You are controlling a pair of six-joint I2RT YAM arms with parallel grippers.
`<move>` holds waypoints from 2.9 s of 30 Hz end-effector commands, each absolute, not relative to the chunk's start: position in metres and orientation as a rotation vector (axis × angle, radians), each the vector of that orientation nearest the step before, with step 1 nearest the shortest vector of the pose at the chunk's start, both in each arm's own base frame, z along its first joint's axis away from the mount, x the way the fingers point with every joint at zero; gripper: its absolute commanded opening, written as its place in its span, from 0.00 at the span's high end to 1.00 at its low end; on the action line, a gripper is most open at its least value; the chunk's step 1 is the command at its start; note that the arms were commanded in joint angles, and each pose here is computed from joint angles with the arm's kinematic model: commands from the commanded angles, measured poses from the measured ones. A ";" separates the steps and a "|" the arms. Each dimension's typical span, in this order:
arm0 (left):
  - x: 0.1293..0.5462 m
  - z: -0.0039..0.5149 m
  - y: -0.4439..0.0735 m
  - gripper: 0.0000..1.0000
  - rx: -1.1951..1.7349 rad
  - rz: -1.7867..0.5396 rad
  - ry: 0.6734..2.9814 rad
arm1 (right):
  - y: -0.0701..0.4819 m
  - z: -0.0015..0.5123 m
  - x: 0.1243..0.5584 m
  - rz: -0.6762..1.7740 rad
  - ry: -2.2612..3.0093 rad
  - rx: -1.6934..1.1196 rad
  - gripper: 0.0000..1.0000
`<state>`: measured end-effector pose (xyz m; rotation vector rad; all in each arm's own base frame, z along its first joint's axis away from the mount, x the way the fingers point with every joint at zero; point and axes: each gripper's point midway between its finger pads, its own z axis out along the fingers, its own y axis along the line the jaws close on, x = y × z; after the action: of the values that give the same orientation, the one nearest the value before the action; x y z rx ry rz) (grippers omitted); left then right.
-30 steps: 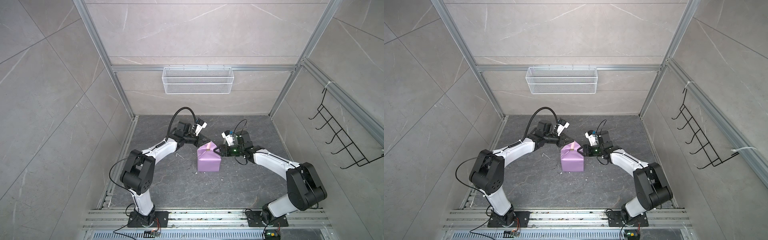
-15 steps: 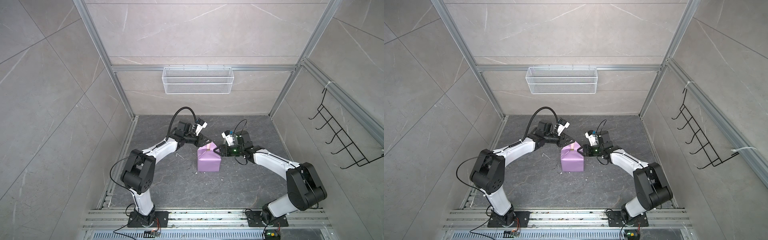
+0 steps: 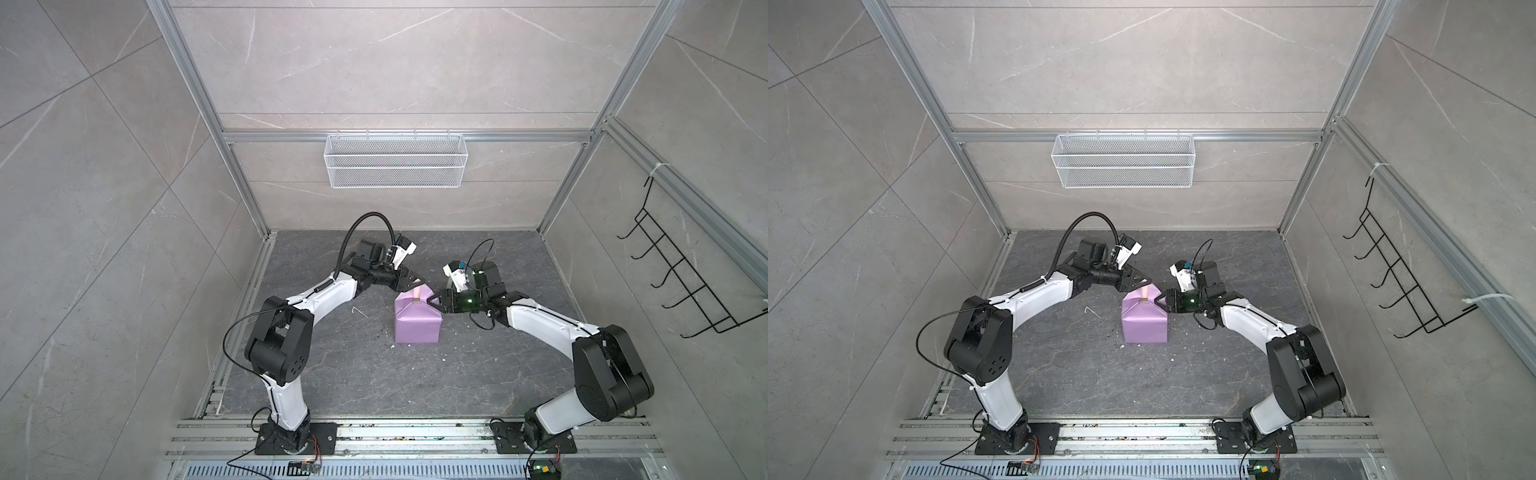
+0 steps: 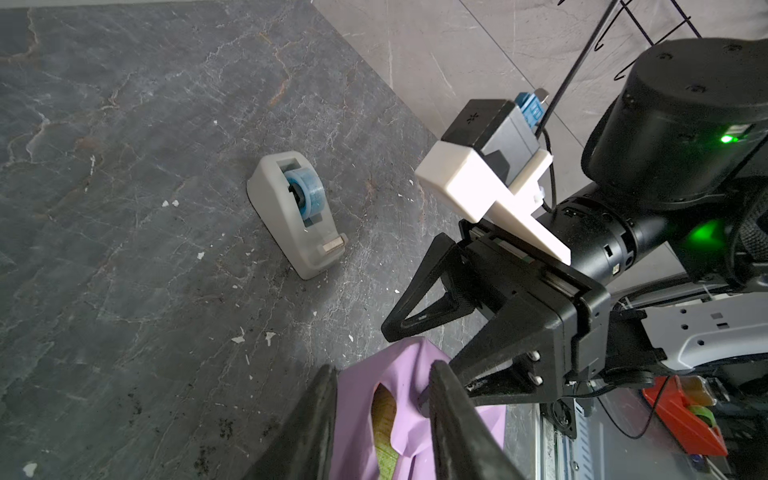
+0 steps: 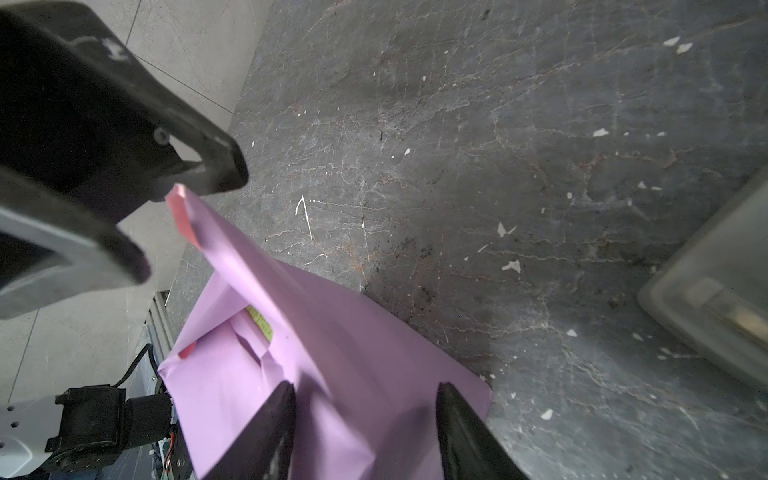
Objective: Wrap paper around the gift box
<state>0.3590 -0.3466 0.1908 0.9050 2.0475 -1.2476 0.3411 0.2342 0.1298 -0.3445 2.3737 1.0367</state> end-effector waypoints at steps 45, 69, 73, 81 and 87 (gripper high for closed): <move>0.334 0.215 -0.341 1.00 0.904 -1.151 1.990 | 0.215 0.100 0.297 1.065 2.529 -0.025 0.47; 0.306 0.202 -0.348 1.00 0.850 -1.113 2.058 | 0.214 0.089 0.291 1.020 2.546 0.066 0.45; 0.304 0.200 -0.350 1.00 0.839 -1.105 2.068 | 0.213 0.089 0.291 1.013 2.540 0.084 0.45; 0.297 0.195 -0.350 1.00 0.812 -1.091 2.090 | 0.211 0.081 0.287 0.988 2.530 0.148 0.44; 0.289 0.186 -0.350 1.00 0.797 -1.110 2.106 | 0.209 0.078 0.285 0.961 2.519 0.180 0.43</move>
<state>0.2972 -0.3446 0.1639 0.8023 2.1733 -1.0583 0.3046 0.2260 0.1231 0.0811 2.3628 1.0952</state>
